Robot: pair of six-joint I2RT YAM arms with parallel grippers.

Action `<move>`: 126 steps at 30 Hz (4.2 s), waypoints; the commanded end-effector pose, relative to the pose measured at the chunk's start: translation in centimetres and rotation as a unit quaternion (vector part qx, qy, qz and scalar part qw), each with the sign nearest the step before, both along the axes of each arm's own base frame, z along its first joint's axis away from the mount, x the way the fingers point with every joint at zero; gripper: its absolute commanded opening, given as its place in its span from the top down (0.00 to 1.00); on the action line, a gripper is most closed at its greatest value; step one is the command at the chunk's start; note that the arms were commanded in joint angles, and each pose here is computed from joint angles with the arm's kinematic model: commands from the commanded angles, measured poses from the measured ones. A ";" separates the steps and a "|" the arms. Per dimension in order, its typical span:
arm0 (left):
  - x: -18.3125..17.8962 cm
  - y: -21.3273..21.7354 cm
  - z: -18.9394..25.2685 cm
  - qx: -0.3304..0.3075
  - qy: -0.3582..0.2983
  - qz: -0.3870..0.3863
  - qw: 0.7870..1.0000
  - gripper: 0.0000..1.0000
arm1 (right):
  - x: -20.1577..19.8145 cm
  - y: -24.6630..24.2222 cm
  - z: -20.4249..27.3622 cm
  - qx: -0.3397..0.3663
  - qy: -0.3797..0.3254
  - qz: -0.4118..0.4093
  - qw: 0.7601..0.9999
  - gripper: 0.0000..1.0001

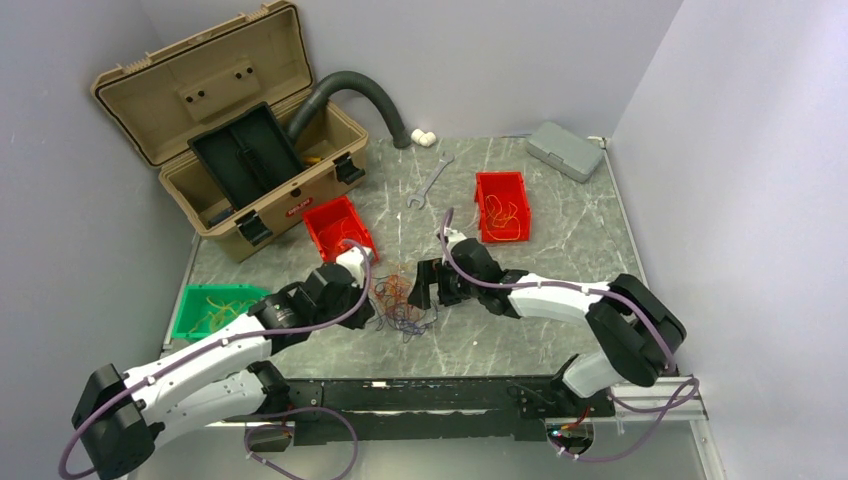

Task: Untangle the cables
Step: Untie the cable, then pick up the cable from the bin.

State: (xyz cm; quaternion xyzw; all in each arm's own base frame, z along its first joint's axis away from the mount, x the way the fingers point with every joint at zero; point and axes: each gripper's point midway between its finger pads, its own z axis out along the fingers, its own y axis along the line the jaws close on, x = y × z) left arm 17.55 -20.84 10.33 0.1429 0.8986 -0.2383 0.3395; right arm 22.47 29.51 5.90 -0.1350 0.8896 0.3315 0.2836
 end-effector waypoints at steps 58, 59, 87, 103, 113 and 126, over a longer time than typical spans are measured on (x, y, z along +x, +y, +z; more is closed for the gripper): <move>4.3 1.8 1.9 0.043 -0.018 0.099 0.994 1.00 | 4.0 -22.5 3.6 -0.163 -0.012 -0.422 0.892 1.00; 4.2 1.1 2.3 0.028 -0.022 0.080 0.996 1.00 | 4.2 -21.7 4.0 -0.149 -0.020 -0.400 0.904 1.00; 8.6 -5.8 14.5 -0.083 -0.049 0.004 0.995 1.00 | -0.3 -26.5 7.2 -0.195 -0.021 -0.500 0.843 1.00; 7.1 -12.5 9.7 -0.088 0.014 -0.069 0.994 1.00 | 0.3 -23.1 6.6 -0.140 -0.004 -0.441 0.886 1.00; 6.9 -11.1 7.6 -0.049 0.019 -0.067 0.996 1.00 | 1.1 -19.8 7.9 -0.074 -0.019 -0.374 0.924 1.00; 6.9 -12.1 6.0 -0.044 0.039 -0.078 0.995 1.00 | 0.2 -23.7 7.5 -0.161 -0.005 -0.443 0.882 1.00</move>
